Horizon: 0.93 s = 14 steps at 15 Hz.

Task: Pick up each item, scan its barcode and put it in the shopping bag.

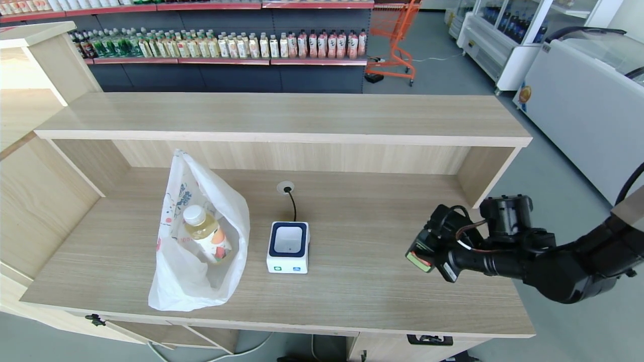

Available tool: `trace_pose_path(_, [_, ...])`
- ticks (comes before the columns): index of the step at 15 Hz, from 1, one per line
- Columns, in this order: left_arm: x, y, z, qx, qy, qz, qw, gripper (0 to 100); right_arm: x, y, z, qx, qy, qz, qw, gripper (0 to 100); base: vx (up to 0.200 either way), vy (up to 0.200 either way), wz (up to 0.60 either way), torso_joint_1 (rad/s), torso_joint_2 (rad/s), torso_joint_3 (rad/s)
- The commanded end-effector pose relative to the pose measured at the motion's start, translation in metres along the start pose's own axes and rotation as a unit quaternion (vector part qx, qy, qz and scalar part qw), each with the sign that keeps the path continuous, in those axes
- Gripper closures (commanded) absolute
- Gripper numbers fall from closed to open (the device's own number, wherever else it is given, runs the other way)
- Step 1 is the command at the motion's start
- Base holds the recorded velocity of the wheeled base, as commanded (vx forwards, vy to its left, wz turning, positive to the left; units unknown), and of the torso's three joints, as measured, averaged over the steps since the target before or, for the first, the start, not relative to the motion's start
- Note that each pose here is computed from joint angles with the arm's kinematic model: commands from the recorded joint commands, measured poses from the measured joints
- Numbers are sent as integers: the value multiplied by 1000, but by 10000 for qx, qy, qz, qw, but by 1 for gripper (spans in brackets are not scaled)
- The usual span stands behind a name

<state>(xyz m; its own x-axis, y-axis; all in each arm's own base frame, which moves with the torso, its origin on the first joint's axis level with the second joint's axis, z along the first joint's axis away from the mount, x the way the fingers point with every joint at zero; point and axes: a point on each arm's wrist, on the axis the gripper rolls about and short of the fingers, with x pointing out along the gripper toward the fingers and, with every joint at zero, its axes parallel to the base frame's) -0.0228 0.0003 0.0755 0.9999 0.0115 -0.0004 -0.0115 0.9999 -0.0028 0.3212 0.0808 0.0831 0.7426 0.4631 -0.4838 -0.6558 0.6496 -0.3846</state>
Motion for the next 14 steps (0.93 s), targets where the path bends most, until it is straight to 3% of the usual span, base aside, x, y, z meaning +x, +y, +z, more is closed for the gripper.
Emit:
trace_pose_path(1, [0,0,0,-2,-2,4,10000,0,-70,-24,13,-38,-387,-881,9954,100,0,0,0,0,0,0])
trace_pose_path(4, [0,0,0,-2,-2,4,10000,0,-104,-48,15,-136,-579,-1644,9846,100,0,0,0,0,0,0])
trace_pose_path(6, [0,0,0,-2,-2,4,10000,0,-133,-38,23,-1393,-980,-2258,9592,100,0,0,0,0,0,0])
trace_pose_path(8, [0,0,0,-2,-2,4,10000,0,-148,-15,18,-2709,-1314,-2187,9282,100,0,0,0,0,0,0])
trace_pose_path(10, [0,0,0,-2,-2,4,10000,0,-146,19,28,-4314,-2348,-1145,8635,100,0,0,0,0,0,0])
trace_pose_path(11, [0,0,0,-2,-2,4,10000,0,-140,37,37,-5250,-2721,-894,8015,100,0,0,0,0,0,0])
trace_pose_path(13, [0,0,0,-2,-2,4,10000,0,-132,69,41,-6294,-3122,-376,7106,100,0,0,0,0,0,0])
trace_pose_path(14, [0,0,0,-2,-2,4,10000,0,-127,83,34,-6814,-3079,34,6640,100,0,0,0,0,0,0])
